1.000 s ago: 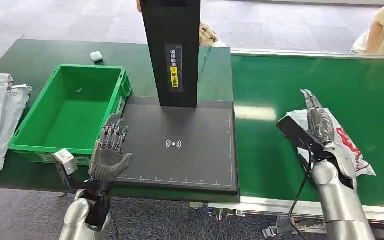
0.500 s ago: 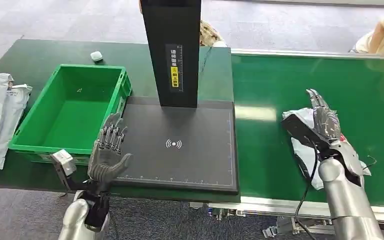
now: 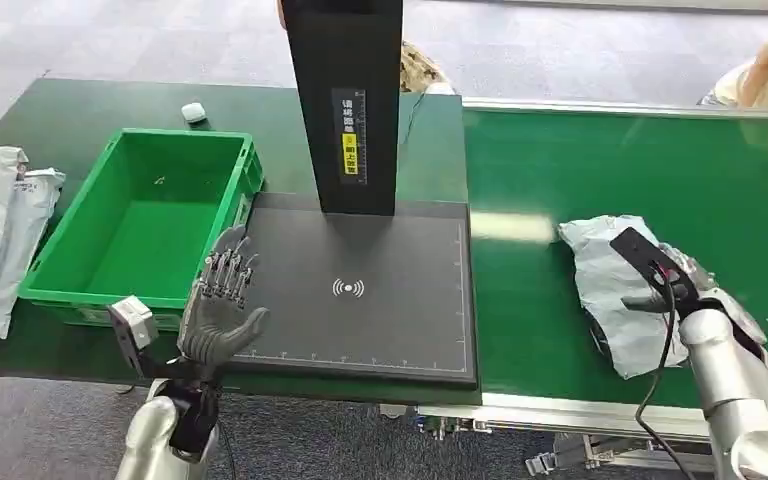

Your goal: Moved the parcel from conveyor to table for the left to box.

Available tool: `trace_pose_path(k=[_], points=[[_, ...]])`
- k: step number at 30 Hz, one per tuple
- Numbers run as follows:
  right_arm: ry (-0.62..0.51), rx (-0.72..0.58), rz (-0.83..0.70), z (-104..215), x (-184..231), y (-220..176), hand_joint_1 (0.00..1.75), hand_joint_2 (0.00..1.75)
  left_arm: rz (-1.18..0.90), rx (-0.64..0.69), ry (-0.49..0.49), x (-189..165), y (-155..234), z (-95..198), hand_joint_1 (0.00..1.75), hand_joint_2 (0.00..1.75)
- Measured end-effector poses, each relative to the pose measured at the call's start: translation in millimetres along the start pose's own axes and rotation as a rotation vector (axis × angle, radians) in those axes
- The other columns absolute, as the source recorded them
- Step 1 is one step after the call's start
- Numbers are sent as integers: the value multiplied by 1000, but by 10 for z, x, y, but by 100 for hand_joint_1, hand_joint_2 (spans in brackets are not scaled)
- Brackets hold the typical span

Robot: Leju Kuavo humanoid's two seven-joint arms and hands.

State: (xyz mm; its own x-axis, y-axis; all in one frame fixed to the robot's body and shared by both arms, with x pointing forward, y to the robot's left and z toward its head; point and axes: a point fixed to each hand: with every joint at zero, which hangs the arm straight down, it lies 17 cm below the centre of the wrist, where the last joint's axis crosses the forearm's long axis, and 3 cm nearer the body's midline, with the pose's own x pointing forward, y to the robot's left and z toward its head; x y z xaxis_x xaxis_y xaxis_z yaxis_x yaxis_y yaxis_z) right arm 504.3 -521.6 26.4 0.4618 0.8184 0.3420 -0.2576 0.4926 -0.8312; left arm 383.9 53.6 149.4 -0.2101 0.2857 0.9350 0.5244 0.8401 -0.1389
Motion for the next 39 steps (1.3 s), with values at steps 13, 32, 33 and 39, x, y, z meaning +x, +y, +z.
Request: trace_pose_path(k=[13,32,33,39], points=[[191,133,59,23,-521,289,58,175,-12,9,18,-81,24,22,0,175],[124,163,80,8,-393,362,175,175,-15,12,34,-159,54,28,0,175],[112,141,64,-8,-359,331,175,175,-15,14,39,-169,58,37,0,175],[-21,-98,-136,-109,67,-107,175,175,-18,31,42,-145,71,101,0,175]])
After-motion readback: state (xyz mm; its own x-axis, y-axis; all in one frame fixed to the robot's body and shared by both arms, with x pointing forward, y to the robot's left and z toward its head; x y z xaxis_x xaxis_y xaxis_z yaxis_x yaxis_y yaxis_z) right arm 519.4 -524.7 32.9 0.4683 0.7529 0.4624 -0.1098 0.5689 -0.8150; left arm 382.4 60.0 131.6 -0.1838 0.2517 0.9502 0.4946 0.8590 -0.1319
